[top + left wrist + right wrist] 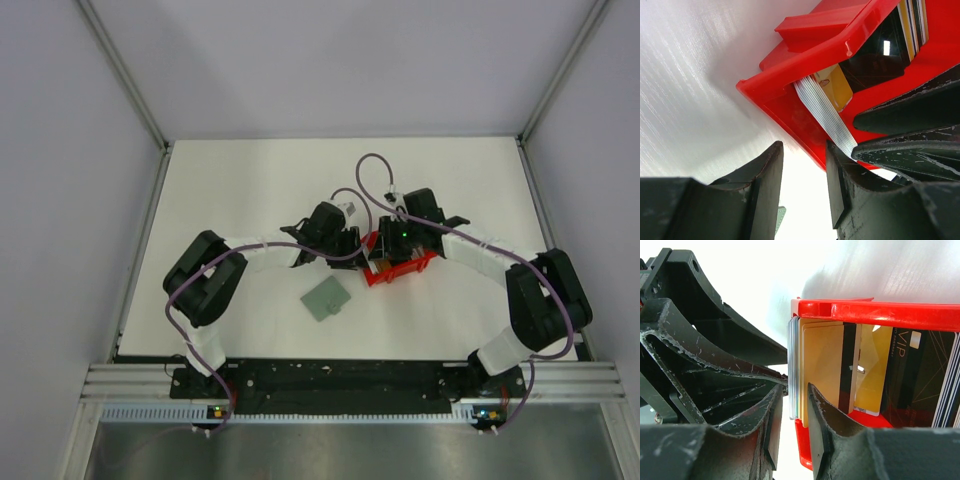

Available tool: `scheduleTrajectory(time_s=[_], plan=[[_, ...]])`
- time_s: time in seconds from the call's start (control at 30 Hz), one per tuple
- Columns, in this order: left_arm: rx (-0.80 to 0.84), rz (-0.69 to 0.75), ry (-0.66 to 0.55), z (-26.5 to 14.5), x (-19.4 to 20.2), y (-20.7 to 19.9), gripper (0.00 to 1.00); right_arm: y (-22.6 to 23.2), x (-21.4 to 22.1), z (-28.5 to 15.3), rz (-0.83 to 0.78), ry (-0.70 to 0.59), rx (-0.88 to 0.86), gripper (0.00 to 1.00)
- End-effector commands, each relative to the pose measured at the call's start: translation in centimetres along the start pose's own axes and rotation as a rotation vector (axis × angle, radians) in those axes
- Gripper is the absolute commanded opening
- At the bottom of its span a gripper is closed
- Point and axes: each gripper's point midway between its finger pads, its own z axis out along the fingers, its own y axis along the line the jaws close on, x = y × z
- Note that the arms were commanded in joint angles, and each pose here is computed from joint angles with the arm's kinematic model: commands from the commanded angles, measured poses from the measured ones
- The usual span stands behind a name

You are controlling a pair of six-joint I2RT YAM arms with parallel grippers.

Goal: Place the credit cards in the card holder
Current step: Pick up the credit card from the storage box.

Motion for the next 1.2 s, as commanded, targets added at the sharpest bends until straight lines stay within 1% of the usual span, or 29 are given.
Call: scheduleTrajectory(time_s=[0.0, 0.03, 0.07, 0.1, 0.17, 0.2, 0.27, 0.4, 0.5, 0.57, 0.7, 0.83, 0.93, 1.03, 1.17], plan=[[0.069, 0.022, -0.051, -0.3, -1.7, -2.2, 0.43, 0.5, -0.6, 0.0, -0.013, -0.005, -0.025, 0.27], [0.07, 0.023, -0.05, -0.3, -1.6, -2.2, 0.44, 0.5, -0.6, 0.0, -0.013, -0.004, -0.025, 0.26], [0.069, 0.023, -0.049, -0.3, -1.6, -2.2, 0.44, 0.4, -0.5, 0.1, -0.012, -0.002, -0.021, 0.29], [0.071, 0.023, -0.049, -0.3, -1.6, -2.3, 0.44, 0.3, -0.6, 0.1, -0.012, -0.007, -0.014, 0.33], [0.071, 0.022, -0.049, -0.3, -1.6, -2.3, 0.44, -0.2, -0.9, 0.0, -0.007, -0.027, 0.02, 0.49], [0.069, 0.023, -0.049, -0.3, -1.6, -2.2, 0.44, -0.4, -1.1, 0.0, -0.006, -0.032, 0.029, 0.54], [0.07, 0.022, -0.05, -0.3, -1.6, -2.2, 0.43, -0.5, -1.2, 0.1, -0.002, -0.033, 0.037, 0.59], [0.071, 0.022, -0.051, -0.3, -1.6, -2.3, 0.44, -0.3, -0.5, 1.2, 0.012, 0.021, -0.003, 0.59], [0.074, 0.024, -0.052, -0.3, -1.7, -2.4, 0.43, 0.1, 0.0, 1.7, 0.022, 0.051, -0.045, 0.57], [0.073, 0.025, -0.053, -0.3, -1.7, -2.3, 0.43, 0.4, 0.1, 1.7, 0.022, 0.056, -0.059, 0.54], [0.073, 0.024, -0.051, -0.3, -1.7, -2.3, 0.43, 0.7, 0.0, 1.2, 0.014, 0.042, -0.063, 0.42], [0.075, 0.025, -0.049, -0.2, -1.7, -2.4, 0.43, 1.2, -0.5, 0.6, 0.005, 0.022, -0.075, 0.36], [0.074, 0.024, -0.047, -0.2, -1.6, -2.3, 0.43, 1.3, -0.4, 0.5, 0.007, 0.024, -0.078, 0.36], [0.074, 0.027, -0.047, -0.2, -1.6, -2.3, 0.43, 1.4, -0.3, 0.3, 0.007, 0.026, -0.08, 0.41], [0.074, 0.026, -0.048, -0.2, -1.7, -2.4, 0.43, 1.6, -0.4, 0.1, 0.003, 0.023, -0.086, 0.42]])
